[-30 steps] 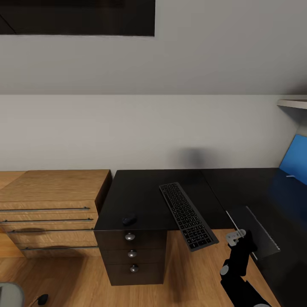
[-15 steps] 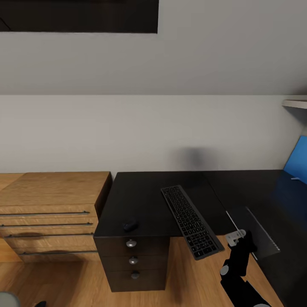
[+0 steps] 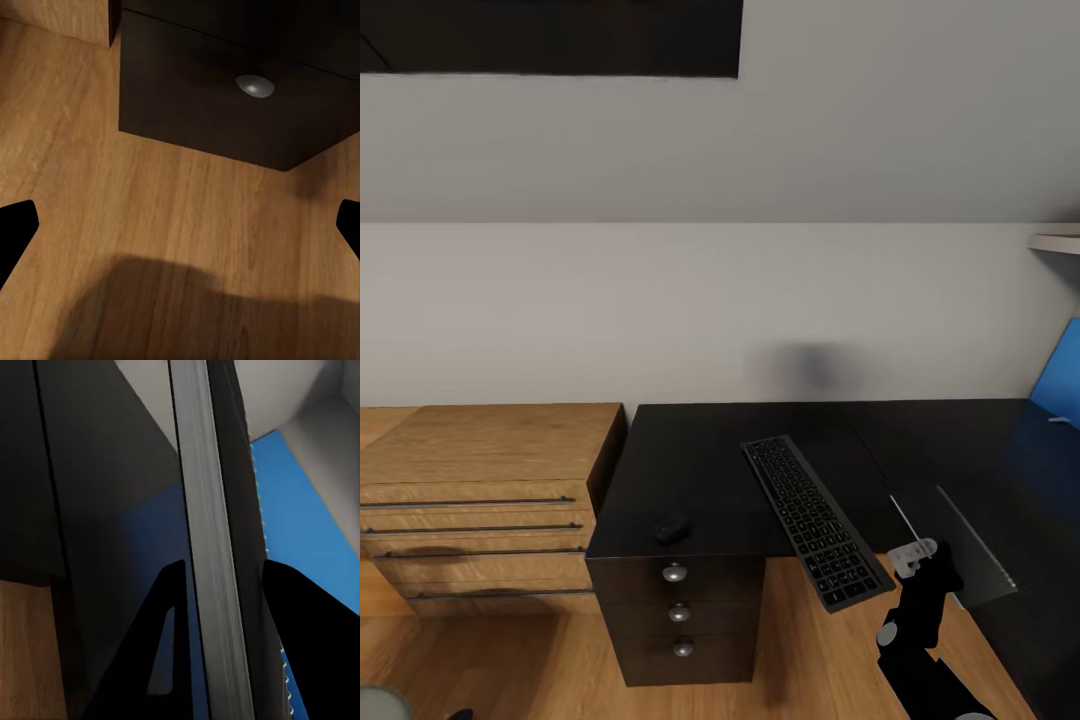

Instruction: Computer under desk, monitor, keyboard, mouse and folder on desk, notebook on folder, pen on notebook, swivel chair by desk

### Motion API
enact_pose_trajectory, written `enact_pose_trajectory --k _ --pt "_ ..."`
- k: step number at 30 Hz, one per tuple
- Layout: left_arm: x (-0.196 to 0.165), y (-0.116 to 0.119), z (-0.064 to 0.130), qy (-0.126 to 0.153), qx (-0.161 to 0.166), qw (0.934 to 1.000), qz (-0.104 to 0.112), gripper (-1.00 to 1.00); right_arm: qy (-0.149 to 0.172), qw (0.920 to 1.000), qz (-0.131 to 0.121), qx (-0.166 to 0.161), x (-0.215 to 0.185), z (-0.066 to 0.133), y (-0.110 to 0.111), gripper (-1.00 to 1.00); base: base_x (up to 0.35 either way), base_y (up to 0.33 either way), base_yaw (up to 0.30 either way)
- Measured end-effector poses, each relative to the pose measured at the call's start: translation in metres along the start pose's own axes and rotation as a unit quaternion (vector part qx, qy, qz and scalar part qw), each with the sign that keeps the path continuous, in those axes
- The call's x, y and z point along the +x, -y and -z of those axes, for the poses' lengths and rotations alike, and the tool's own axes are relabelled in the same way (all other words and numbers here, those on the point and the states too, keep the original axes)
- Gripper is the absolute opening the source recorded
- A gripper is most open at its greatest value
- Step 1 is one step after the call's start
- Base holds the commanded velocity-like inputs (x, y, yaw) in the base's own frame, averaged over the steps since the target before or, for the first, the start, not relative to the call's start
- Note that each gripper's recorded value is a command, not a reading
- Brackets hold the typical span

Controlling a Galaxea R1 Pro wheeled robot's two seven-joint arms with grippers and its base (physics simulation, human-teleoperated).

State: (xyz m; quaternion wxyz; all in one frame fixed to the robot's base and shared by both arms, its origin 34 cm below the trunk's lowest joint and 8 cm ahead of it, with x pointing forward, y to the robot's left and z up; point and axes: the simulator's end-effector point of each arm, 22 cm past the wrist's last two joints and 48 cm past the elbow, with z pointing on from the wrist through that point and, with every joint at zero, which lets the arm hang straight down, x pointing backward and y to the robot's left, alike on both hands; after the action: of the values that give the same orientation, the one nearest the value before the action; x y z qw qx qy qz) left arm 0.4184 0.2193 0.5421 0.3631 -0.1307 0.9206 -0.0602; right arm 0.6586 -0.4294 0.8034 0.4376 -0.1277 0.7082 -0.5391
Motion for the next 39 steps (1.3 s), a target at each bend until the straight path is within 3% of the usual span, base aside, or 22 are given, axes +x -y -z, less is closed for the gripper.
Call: enact_pose_trajectory --k 33,39 --pt "0.001 0.0 0.0 -0.001 0.001 1.0 0.0 1.0 -0.01 0.9998 -0.014 0.01 0.01 -0.005 0.008 -1.0 0.096 0.018 0.0" --pt "0.001 0.002 0.0 -0.001 0.002 1.0 0.0 1.0 -0.043 0.9987 -0.025 0.011 0.035 -0.014 0.015 -1.0 0.006 0.001 0.0"
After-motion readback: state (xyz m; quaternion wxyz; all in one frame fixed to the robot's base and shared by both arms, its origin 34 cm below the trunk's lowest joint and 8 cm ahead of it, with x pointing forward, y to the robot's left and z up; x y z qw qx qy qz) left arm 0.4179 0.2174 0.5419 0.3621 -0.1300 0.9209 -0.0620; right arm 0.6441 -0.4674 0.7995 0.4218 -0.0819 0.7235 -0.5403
